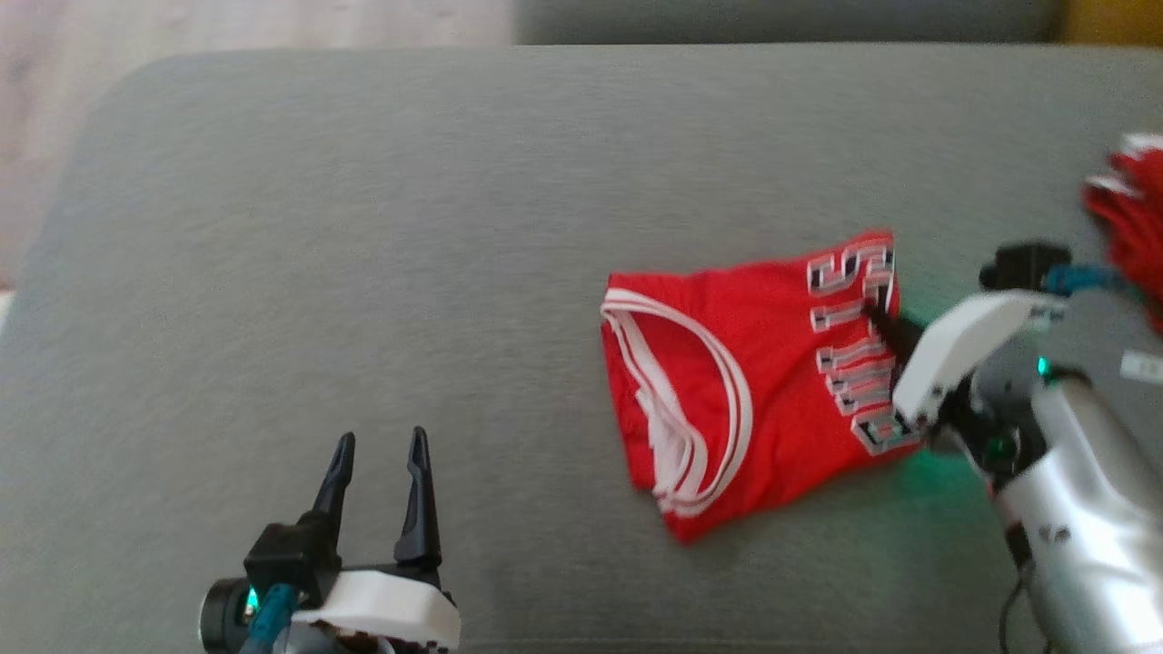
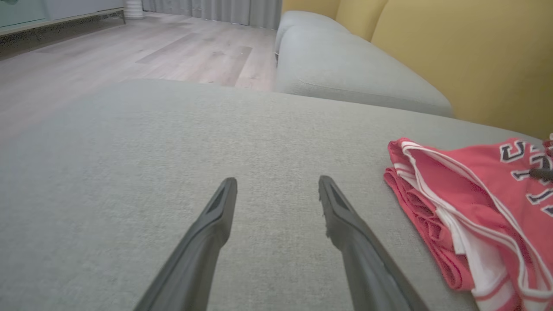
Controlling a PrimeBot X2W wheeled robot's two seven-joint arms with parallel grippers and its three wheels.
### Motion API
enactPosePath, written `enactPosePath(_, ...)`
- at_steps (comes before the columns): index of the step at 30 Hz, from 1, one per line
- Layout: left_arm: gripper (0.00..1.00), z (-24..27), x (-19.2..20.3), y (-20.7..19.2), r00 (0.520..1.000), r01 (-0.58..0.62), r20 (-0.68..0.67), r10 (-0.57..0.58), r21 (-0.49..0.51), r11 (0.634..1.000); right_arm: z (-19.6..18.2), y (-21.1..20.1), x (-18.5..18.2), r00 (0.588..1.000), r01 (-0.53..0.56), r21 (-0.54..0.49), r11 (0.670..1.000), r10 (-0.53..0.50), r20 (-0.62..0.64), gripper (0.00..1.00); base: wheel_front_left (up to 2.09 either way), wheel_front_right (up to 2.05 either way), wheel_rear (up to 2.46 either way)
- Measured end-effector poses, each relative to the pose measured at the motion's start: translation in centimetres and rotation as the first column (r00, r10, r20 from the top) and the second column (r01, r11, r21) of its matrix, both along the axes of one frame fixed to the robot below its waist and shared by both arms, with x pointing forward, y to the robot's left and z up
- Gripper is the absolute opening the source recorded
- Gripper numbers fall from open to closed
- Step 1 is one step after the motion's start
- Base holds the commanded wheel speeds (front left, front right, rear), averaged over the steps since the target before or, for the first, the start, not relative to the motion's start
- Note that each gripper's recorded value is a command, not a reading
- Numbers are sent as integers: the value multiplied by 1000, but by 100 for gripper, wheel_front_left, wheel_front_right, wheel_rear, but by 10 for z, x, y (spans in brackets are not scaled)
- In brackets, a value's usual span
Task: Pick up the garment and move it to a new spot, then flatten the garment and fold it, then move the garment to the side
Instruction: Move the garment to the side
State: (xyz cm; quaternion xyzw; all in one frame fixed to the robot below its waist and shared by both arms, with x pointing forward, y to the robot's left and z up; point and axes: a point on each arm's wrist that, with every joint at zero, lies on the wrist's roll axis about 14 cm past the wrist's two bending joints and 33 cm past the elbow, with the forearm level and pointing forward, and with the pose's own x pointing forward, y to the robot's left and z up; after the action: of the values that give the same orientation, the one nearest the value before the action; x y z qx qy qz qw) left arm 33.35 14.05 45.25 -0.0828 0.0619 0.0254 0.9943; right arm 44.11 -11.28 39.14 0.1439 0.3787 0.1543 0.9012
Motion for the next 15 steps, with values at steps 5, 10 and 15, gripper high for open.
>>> enactPosePath(5, 100, -3, 17, -37, 990, 139, 4, -139, 5, 990, 32, -46, 15, 987, 118, -19, 993, -115, 114, 0, 0, 0, 0)
enactPosePath(10, 100, -4, 34, -85, 952, 305, 19, -305, 0, 952, 43, -105, 2, 955, 255, -55, 965, -242, 169, 0, 0, 0, 0)
enactPosePath(15, 100, -5, 52, -121, 912, 410, 38, -409, -15, 912, 58, -161, 4, 910, 364, -112, 925, -326, 257, 0, 0, 0, 0)
